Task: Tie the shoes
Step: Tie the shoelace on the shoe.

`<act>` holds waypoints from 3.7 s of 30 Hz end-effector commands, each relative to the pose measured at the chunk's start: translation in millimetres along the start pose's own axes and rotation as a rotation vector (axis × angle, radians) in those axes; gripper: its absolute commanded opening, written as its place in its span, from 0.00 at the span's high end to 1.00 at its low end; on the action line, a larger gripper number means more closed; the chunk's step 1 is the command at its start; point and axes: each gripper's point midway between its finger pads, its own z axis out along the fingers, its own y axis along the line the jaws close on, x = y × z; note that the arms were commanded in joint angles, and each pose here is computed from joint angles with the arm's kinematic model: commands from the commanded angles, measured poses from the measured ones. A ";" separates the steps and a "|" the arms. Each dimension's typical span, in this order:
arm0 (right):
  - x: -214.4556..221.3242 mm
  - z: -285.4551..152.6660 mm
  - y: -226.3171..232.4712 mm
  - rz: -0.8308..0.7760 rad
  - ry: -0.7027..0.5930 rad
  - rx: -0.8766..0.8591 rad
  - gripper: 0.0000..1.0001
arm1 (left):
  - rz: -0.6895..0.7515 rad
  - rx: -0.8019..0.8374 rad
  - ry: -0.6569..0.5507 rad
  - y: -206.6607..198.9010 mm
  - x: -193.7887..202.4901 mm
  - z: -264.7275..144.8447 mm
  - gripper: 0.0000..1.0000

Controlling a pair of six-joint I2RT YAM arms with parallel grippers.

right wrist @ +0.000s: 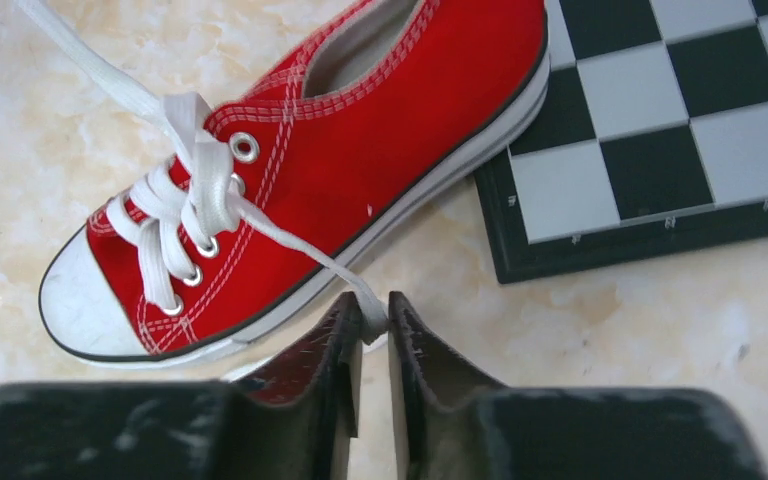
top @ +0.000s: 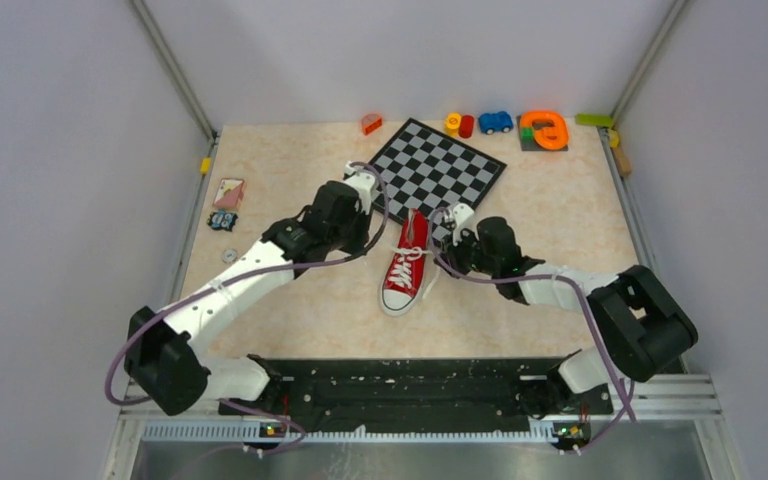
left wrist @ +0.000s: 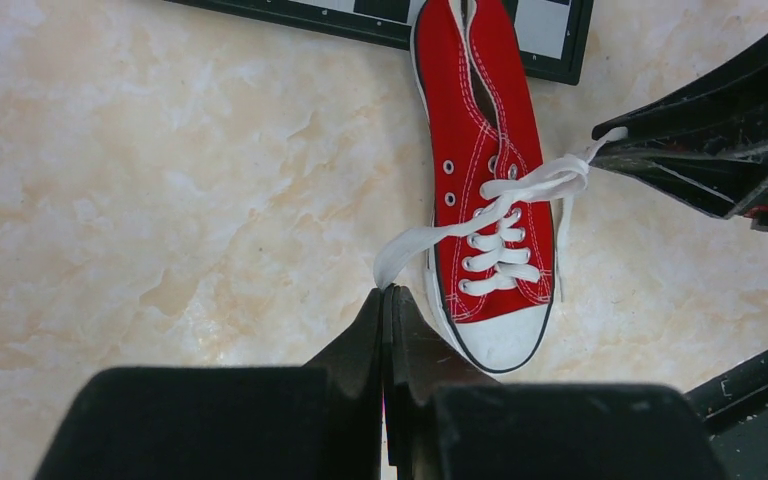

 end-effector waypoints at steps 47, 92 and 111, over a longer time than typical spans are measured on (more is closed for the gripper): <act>-25.7 -61.6 -16.8 0.251 0.036 0.200 0.47 | 0.147 0.385 -0.285 26.3 13.4 32.1 0.22; -46.1 -68.0 17.8 0.202 -0.071 0.001 0.50 | 0.617 0.754 -0.064 -46.3 55.5 60.9 1.00; -31.3 -39.6 16.5 0.134 -0.015 0.020 0.38 | 0.434 0.628 -0.119 -23.2 34.2 52.8 1.00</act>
